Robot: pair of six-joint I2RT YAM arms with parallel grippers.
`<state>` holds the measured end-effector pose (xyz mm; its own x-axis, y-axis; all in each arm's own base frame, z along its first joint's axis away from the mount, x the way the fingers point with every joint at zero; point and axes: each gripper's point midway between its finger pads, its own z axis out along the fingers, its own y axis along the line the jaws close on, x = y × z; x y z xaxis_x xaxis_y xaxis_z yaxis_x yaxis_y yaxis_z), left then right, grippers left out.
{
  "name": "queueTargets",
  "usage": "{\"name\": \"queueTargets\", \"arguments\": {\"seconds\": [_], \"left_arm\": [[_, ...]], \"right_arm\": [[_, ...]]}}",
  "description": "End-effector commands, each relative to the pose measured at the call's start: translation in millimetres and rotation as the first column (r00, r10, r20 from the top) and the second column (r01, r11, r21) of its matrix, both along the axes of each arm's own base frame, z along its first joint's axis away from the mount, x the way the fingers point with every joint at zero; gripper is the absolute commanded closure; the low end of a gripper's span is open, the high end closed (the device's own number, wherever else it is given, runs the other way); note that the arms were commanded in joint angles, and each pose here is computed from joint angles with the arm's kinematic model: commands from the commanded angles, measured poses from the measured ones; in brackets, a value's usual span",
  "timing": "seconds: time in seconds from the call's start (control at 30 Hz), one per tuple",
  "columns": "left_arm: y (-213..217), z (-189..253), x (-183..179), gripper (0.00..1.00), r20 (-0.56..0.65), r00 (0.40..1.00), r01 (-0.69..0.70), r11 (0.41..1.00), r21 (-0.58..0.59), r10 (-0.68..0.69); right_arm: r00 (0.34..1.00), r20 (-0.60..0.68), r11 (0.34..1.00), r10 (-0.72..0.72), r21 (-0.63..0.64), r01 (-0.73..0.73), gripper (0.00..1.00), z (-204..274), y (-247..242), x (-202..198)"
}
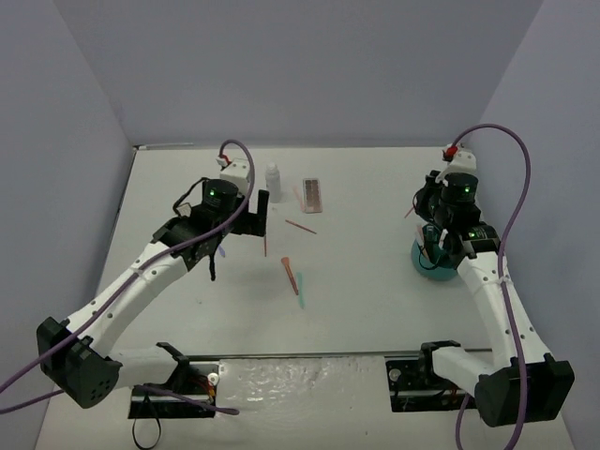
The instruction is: Organize the makeup
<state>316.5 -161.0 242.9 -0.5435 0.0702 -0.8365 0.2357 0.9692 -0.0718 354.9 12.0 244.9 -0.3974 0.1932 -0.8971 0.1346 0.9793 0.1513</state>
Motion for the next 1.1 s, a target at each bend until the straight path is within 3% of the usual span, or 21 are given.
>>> {"name": "queueTargets", "arguments": {"seconds": [0.0, 0.33, 1.07], "left_arm": [[30, 25, -24, 0.03, -0.014, 0.999, -0.041, 0.998, -0.041, 0.04], [78, -4, -22, 0.03, -0.03, 0.989, -0.146, 0.989, -0.026, 0.145], [82, -11, -24, 0.03, -0.048, 0.987, -0.156, 0.987, -0.048, 0.154]], "right_arm": [[0.988, 0.064, 0.987, -0.144, -0.064, 0.148, 1.0, 26, -42, 13], [0.966, 0.03, 0.962, -0.256, -0.088, 0.257, 1.0, 17, -88, 18], [0.975, -0.163, 0.986, -0.151, 0.039, 0.16, 1.0, -70, -84, 34]]}}
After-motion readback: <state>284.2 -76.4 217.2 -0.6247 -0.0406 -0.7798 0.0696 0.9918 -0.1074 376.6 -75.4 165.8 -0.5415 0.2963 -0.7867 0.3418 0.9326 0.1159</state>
